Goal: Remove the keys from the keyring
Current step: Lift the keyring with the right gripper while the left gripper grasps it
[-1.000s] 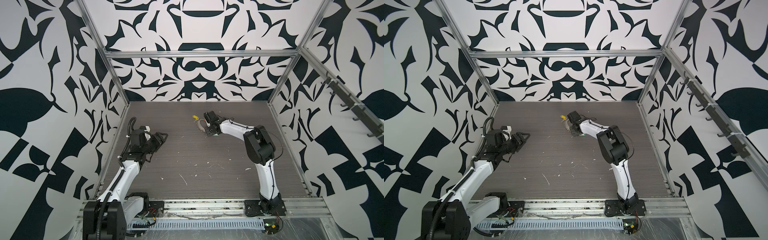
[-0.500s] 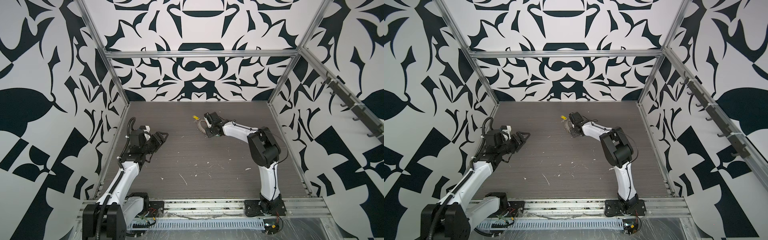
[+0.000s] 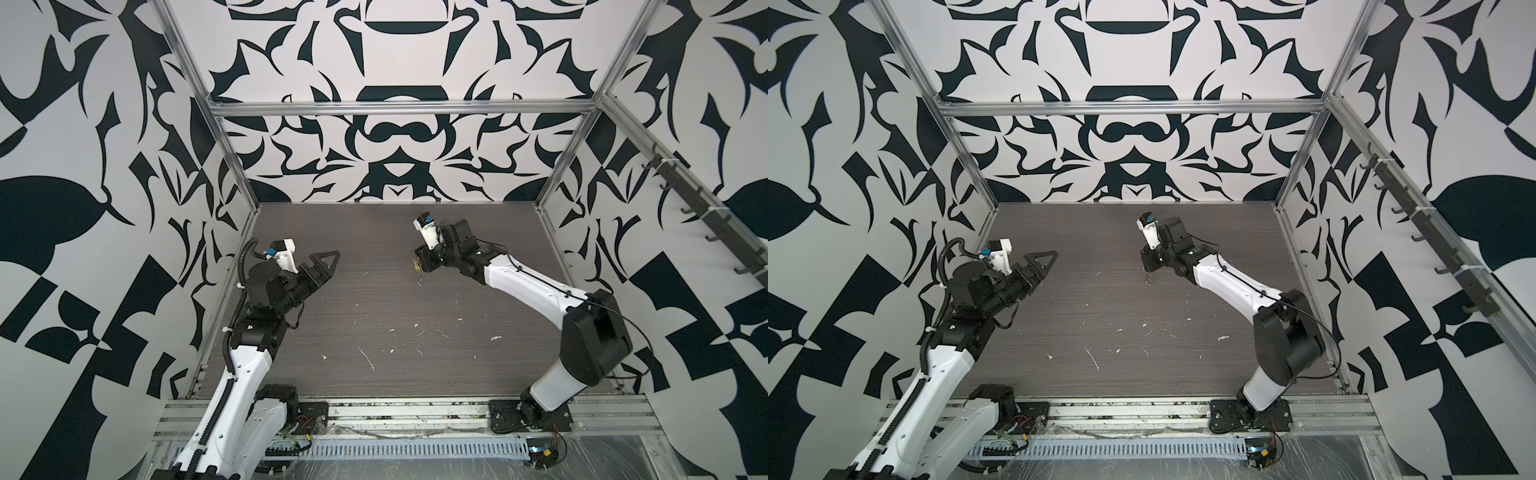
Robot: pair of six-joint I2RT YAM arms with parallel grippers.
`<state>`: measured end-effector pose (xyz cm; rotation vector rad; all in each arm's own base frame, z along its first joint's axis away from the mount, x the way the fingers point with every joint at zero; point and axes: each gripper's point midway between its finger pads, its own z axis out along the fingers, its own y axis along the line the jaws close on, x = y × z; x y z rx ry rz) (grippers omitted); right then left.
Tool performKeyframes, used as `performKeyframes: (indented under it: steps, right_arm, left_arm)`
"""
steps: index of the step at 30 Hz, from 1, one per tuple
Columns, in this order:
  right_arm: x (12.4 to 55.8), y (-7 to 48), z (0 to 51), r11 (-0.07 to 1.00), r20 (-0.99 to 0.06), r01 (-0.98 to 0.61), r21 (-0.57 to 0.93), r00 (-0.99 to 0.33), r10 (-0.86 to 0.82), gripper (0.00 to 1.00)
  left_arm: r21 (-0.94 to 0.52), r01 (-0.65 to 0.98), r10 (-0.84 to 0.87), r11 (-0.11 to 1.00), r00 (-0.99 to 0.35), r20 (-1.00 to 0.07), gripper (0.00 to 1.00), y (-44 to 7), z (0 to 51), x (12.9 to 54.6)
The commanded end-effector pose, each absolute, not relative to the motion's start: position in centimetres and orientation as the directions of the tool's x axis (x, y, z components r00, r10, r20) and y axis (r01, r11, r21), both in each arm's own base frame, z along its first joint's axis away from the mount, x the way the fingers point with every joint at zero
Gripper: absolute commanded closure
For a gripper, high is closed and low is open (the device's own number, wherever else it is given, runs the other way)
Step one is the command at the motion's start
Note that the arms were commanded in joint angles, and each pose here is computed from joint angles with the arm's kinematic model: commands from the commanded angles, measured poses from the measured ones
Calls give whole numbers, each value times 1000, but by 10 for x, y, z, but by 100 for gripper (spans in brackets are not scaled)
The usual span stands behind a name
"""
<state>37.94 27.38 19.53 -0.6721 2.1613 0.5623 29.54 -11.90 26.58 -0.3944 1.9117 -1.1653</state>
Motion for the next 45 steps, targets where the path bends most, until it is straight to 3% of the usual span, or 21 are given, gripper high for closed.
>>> performKeyframes:
  steps: [1,7,13,18,23,30,45]
  right_arm:
    - [353,288,236,655,-839,-715,246,-495,-227,100]
    - [314,293,273,521,-869,-792,319,-464,-174,100]
    - [284,295,301,380,-887,-843,381,-449,-108,100]
    - [264,295,321,251,-886,-867,430,-459,-69,100]
    - [248,297,338,154,-882,-876,456,-468,-50,100]
    - [238,295,358,105,-891,-887,450,-454,-13,100]
    - [227,296,385,12,-891,-891,454,-453,40,100]
  left_arm:
    - [-844,240,-627,479,-580,-520,1,-127,297,294]
    - [-845,358,-531,397,-662,-529,2,-157,316,292]
    - [-788,501,-410,357,-674,-614,21,-196,332,282]
    - [-755,611,-269,237,-706,-655,42,-232,347,266]
    - [-699,693,-174,176,-677,-715,51,-260,354,249]
    - [-684,715,-83,142,-680,-728,66,-280,348,237]
    - [-657,754,-44,26,-655,-754,77,-290,360,216]
